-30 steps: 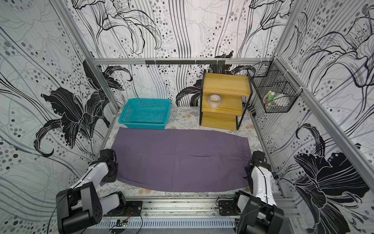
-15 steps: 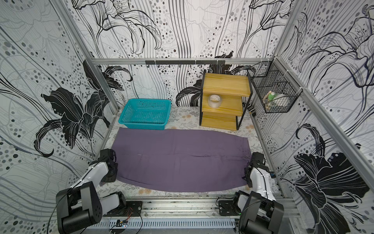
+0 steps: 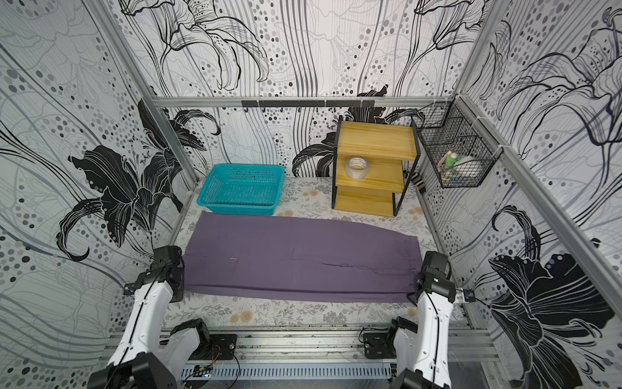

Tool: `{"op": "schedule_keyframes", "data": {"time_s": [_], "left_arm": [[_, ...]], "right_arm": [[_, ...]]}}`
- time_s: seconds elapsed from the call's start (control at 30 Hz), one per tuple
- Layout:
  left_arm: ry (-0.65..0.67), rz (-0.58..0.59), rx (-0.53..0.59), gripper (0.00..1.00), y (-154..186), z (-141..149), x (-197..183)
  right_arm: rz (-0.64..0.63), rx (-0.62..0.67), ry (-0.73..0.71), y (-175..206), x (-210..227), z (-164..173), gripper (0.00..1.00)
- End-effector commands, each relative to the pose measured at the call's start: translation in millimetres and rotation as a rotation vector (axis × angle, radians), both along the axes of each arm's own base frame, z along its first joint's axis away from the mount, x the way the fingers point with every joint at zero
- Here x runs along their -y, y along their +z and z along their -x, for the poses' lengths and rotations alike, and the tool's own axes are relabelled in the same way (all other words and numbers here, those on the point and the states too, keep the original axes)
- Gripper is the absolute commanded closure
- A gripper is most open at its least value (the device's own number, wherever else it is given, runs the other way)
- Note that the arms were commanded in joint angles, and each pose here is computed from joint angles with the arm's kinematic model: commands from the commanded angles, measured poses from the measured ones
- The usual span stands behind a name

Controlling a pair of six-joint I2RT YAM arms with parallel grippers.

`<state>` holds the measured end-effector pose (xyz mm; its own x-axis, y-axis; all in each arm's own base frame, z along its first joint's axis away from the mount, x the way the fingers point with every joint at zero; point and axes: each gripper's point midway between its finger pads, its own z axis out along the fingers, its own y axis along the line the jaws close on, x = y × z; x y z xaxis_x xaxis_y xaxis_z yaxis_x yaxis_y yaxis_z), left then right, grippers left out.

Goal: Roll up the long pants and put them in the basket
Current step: Fold the long pant at the center of the board.

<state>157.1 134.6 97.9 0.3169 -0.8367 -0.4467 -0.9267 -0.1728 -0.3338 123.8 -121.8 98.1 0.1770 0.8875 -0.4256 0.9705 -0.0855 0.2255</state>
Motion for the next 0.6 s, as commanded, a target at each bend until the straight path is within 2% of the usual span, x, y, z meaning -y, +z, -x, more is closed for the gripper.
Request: {"op": "schedule_keyframes", "data": {"time_s": [0.0,0.2,0.3,0.47,0.57], "left_arm": [[0.083,-0.157,0.016,1.00,36.3,18.7,-20.1],[0.011,-0.231,0.032,1.00,72.0,8.8,-27.0],[-0.052,-0.240,0.086,1.00,84.9,-13.1,-28.3],[-0.153,-0.189,0.199,1.00,89.1,-72.8,-26.2],[-0.216,-0.191,0.198,1.00,94.8,-113.6,-18.4]], "right_arm": [[0.118,-0.065,-0.096,27.5,14.6,28.1,1.00],[0.197,-0.020,-0.079,64.1,21.9,27.9,1.00],[0.189,0.018,-0.030,64.0,22.2,12.4,1.00],[0.122,0.174,0.079,54.3,19.5,-42.9,1.00],[0.095,0.214,0.109,47.6,22.2,-69.3,1.00]]}}
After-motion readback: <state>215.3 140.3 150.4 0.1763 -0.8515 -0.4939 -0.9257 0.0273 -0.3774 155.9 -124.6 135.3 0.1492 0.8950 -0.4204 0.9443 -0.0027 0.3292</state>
